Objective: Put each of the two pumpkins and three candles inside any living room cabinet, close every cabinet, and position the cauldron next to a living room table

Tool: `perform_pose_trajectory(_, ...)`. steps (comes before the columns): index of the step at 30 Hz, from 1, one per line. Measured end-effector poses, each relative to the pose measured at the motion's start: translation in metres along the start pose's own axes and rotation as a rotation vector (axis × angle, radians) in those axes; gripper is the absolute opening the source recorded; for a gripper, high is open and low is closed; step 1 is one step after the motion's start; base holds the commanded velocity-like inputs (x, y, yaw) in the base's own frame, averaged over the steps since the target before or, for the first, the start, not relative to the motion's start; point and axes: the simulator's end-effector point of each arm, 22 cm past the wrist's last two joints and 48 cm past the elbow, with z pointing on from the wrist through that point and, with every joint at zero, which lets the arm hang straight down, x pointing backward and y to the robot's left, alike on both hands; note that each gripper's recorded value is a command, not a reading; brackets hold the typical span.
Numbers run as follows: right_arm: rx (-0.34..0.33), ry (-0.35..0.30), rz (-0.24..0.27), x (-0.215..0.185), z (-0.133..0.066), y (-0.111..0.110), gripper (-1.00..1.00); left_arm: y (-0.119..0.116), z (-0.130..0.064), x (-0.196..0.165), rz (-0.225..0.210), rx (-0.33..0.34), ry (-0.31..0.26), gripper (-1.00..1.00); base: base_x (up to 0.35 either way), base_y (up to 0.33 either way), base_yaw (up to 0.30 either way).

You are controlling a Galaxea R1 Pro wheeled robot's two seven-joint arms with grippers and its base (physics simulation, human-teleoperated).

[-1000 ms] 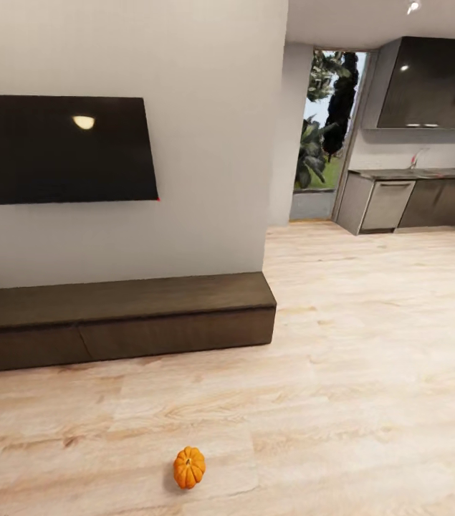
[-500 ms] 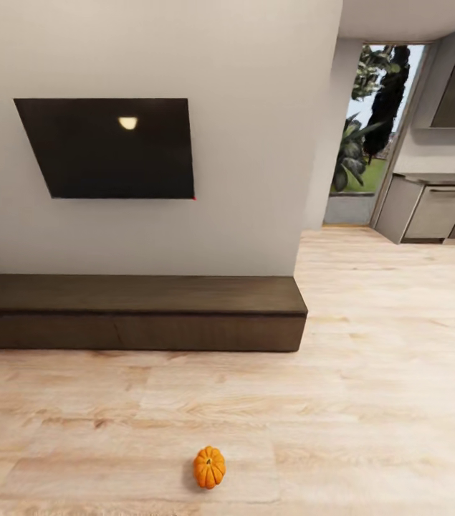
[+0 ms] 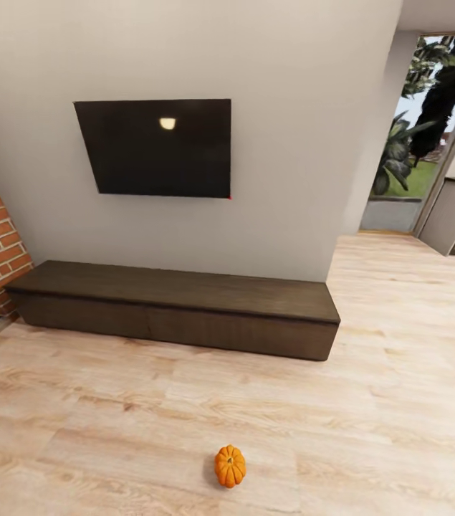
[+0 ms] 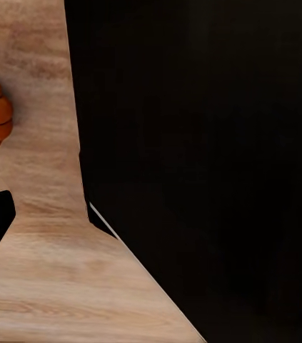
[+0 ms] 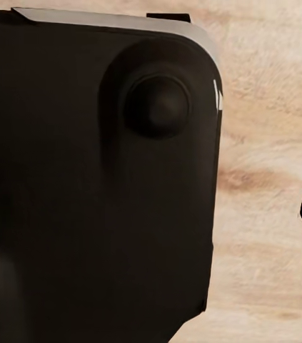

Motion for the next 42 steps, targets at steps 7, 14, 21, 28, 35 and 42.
perform_pose_trajectory(7, 0.014, -0.011, 0.000, -0.005, 0.000, -0.010, 1.00, -0.001, 0.000, 0.001, -0.001, 0.001, 0.001, 1.00, 0.000, 0.000, 0.289)
perform_pose_trajectory(14, 0.016, -0.004, -0.001, -0.003, 0.000, -0.012, 1.00, 0.000, 0.000, 0.002, -0.001, 0.000, 0.005, 1.00, 0.000, 0.000, 0.289)
perform_pose_trajectory(21, 0.014, 0.000, -0.001, -0.001, 0.000, -0.011, 1.00, 0.000, 0.000, 0.004, -0.002, -0.002, 0.009, 1.00, 0.000, 0.000, 0.286)
perform_pose_trajectory(28, 0.017, 0.002, -0.001, -0.001, 0.000, -0.014, 1.00, 0.000, 0.000, 0.005, -0.003, -0.002, 0.014, 1.00, 0.000, 0.000, 0.284)
perform_pose_trajectory(35, 0.020, 0.007, 0.000, 0.001, 0.000, -0.016, 1.00, 0.001, 0.000, 0.007, -0.007, -0.002, 0.019, 1.00, 0.000, 0.000, 0.264)
perform_pose_trajectory(42, 0.022, 0.018, 0.004, 0.005, 0.000, -0.016, 1.00, -0.002, 0.000, 0.010, -0.005, 0.001, 0.026, 1.00, 0.000, 0.000, 0.221)
